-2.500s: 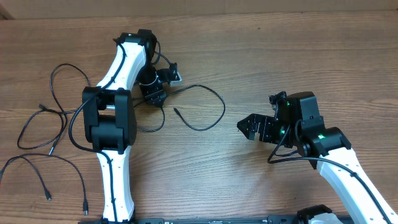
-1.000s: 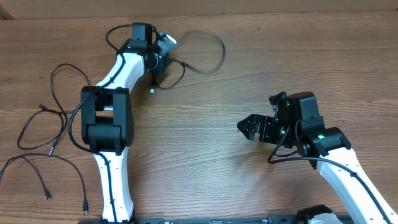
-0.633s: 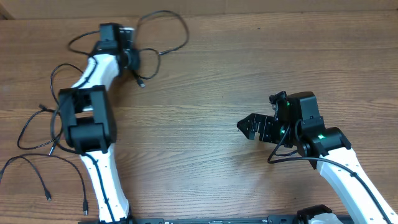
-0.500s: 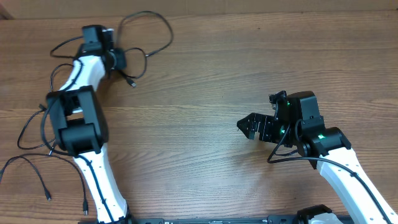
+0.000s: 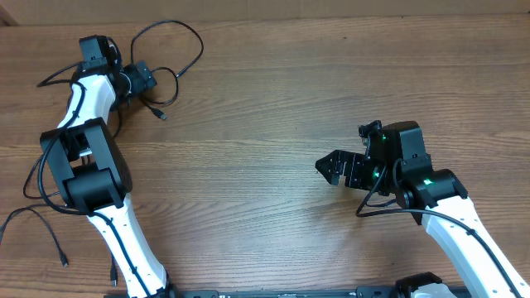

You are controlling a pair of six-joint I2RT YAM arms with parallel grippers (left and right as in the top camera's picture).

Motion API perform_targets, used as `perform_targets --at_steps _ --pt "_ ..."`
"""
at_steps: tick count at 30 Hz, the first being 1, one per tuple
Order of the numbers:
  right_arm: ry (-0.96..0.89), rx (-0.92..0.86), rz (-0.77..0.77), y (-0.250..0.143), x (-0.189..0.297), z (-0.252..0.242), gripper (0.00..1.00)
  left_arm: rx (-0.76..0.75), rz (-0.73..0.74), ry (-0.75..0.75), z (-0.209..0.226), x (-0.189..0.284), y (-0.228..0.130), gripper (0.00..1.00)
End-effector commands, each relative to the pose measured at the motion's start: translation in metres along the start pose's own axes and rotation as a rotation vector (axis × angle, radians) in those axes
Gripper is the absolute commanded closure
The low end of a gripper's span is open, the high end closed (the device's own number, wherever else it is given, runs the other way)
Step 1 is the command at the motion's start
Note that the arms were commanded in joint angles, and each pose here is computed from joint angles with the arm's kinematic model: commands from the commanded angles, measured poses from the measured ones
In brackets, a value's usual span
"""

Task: Untangle cables
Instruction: 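Drag the grasped cable up and left toward the top-left area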

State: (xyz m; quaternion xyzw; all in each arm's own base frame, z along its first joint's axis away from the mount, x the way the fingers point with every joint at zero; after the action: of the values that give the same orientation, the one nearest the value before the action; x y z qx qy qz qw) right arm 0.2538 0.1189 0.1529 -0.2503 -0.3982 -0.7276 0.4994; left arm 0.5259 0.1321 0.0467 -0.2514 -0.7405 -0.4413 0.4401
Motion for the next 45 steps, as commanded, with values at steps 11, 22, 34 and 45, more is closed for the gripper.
perform_targets --at_steps 11,22,34,45 --pt "-0.073 0.058 -0.068 0.014 0.006 -0.005 0.00 -0.238 -0.057 -0.027 -0.018 0.133 0.012 0.00" --pt "-0.352 0.196 -0.309 0.058 0.094 0.007 0.00 -0.451 -0.041 -0.068 -0.067 0.276 -0.045 0.00" --pt "-0.475 0.190 -0.448 0.066 0.151 0.014 0.00 -0.653 0.109 -0.256 -0.164 0.303 -0.133 0.00" --pt "-0.506 0.179 -0.373 0.064 0.137 0.005 0.00 -0.775 0.105 -0.331 -0.204 0.311 -0.163 0.00"
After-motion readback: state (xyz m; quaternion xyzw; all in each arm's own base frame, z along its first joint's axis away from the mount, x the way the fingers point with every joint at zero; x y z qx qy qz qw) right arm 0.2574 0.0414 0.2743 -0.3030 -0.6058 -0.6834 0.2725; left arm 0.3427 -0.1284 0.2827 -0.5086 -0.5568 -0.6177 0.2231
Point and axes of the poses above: each gripper's point midway between its finger pads, its own x axis back along the fingers, its own z axis along the line the jaws close on, y = z × x, the point moved 4 cm from there along x, back along the fingers, and after that the axes turned 1 degree about -x, right-handed, at the moved point
